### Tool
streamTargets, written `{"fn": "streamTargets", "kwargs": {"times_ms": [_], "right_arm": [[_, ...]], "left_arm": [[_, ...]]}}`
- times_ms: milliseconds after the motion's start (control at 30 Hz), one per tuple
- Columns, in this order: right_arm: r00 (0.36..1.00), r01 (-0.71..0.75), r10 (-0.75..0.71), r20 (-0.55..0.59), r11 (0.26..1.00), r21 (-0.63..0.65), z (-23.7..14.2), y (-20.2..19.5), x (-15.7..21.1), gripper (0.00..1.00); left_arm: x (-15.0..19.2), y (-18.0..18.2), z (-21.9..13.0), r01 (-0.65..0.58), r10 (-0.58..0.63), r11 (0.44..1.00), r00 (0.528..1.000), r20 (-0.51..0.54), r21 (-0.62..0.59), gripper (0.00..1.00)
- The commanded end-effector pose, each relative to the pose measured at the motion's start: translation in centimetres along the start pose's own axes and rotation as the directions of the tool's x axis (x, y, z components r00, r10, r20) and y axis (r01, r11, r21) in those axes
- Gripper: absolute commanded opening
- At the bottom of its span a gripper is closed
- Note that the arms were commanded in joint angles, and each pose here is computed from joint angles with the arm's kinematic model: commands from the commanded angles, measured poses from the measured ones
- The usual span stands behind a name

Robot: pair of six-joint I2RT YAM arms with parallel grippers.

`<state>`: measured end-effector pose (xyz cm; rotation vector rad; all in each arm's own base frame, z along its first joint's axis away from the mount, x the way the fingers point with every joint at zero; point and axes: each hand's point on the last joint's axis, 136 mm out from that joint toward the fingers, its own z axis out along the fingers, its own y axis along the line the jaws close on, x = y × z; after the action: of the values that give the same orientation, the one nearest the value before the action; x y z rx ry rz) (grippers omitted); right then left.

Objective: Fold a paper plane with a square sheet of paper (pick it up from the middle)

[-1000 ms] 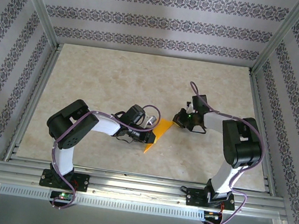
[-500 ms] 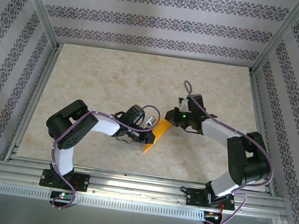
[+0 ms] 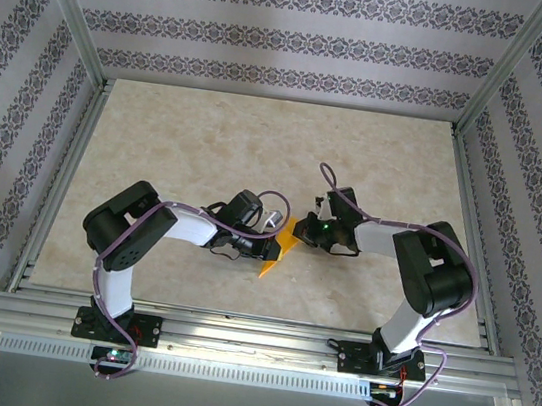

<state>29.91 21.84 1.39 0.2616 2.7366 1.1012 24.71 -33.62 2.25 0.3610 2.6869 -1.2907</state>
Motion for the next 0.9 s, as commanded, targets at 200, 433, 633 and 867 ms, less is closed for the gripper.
{"fn": "streamTargets", "kwargs": {"times_ms": [200,433,633,867], "right_arm": [[0.997,-0.071,0.074,-0.017,0.989,0.129,0.6,-4.6,1.3,0.0],[0.997,-0.074,0.078,-0.025,0.989,0.126,0.7,-4.4,1.3,0.0],[0.997,-0.075,0.079,-0.027,0.99,0.119,0.7,-4.1,1.3,0.0],[0.996,-0.081,0.085,-0.029,0.989,0.124,0.8,-4.2,1.4,0.0]], "left_arm": [[-2.3,-3.3,-2.2,0.019,-0.02,1.0,0.999,0.043,0.004,0.0],[-4.3,-3.2,-0.2,0.014,-0.013,0.999,1.0,0.011,-0.046,0.0],[-3.3,-2.2,1.1,-0.007,0.002,0.996,0.998,-0.055,-0.091,0.0],[-2.8,-2.1,2.0,-0.016,0.008,0.994,0.997,-0.082,-0.106,0.0]]}}
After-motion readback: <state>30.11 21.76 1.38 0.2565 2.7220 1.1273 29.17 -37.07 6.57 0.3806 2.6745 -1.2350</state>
